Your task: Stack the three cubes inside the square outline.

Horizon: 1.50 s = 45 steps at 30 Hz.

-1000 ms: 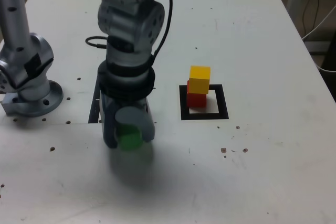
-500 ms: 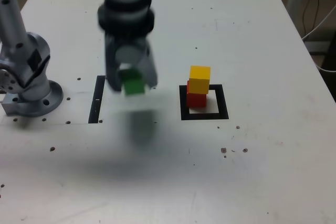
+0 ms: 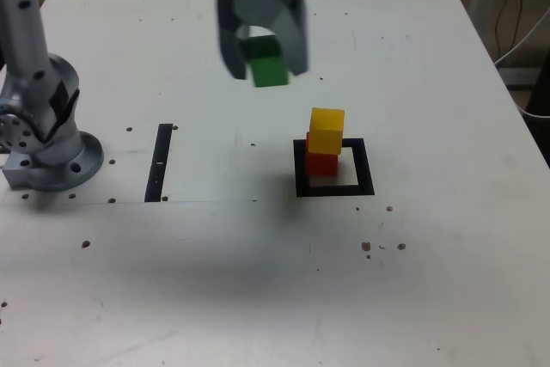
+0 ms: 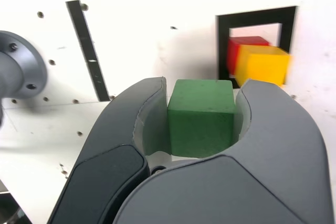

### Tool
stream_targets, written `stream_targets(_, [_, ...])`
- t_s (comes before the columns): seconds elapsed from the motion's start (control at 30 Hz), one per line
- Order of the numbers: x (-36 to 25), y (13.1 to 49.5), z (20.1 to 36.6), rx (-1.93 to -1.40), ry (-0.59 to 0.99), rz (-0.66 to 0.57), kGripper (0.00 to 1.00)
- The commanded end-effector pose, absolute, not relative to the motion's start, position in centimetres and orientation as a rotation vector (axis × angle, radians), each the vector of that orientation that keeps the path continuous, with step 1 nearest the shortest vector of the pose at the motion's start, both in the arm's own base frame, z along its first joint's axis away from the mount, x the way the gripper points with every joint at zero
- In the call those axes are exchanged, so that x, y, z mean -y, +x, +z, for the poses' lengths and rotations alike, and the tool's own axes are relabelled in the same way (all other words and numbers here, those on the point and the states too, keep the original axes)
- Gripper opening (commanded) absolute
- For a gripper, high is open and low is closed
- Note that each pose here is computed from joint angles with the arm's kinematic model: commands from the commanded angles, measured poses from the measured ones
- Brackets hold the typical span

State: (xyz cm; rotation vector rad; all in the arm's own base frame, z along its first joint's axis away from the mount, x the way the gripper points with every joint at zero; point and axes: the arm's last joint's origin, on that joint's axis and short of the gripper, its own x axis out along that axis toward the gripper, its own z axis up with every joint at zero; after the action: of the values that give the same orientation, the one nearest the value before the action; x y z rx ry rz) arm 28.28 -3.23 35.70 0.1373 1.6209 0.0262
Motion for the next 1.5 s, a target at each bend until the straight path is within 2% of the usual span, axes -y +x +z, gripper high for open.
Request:
stream_targets(0.0, [3.4, 30.1, 36.4, -1.59, 0.132, 0.019, 0.28])
stream_targets(0.33, [4.3, 33.7, 34.4, -1.637, 0.12, -0.01, 0.28])
stream_targets(0.87, [4.1, 34.3, 31.8, -1.715, 0.144, 0.001, 0.28])
stream_targets(1.2, [4.1, 35.4, 30.6, -1.704, 0.164, 0.006, 0.28])
stream_targets(1.47, [3.8, 35.6, 30.2, -1.717, 0.165, 0.016, 0.28])
